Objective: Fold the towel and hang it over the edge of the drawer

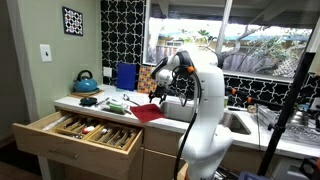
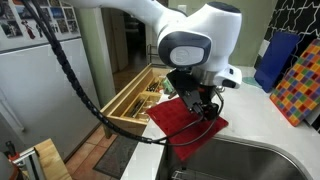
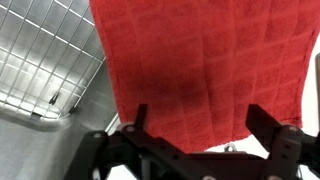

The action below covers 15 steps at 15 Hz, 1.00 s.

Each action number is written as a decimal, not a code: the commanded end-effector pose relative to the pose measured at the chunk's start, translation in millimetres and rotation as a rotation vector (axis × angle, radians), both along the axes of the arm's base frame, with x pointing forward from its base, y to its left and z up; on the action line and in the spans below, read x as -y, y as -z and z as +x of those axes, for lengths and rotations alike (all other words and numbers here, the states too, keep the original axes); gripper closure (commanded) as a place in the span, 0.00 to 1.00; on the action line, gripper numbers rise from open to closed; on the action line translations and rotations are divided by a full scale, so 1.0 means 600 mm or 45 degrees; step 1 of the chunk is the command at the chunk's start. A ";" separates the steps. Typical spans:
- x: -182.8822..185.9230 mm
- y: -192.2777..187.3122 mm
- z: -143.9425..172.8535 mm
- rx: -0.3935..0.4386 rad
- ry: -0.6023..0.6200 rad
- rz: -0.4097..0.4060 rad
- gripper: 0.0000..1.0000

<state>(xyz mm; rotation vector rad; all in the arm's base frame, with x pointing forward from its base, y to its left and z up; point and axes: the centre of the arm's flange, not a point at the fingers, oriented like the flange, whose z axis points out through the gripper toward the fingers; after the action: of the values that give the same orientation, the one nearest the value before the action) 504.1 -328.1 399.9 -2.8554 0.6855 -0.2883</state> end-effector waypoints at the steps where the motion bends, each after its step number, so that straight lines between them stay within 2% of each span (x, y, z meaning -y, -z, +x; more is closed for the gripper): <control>1: 0.013 0.008 -0.041 0.000 -0.004 0.240 0.00; 4: 0.022 0.017 -0.097 -0.003 -0.039 0.444 0.00; 8: 0.065 0.034 -0.182 -0.028 -0.119 0.583 0.00; 11: 0.088 0.059 -0.218 -0.018 -0.138 0.601 0.00; 15: 0.099 0.092 -0.237 -0.017 -0.167 0.629 0.00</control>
<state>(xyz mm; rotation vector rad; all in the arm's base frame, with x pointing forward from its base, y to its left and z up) 371.7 -384.7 361.3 -2.4505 0.5167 -0.0612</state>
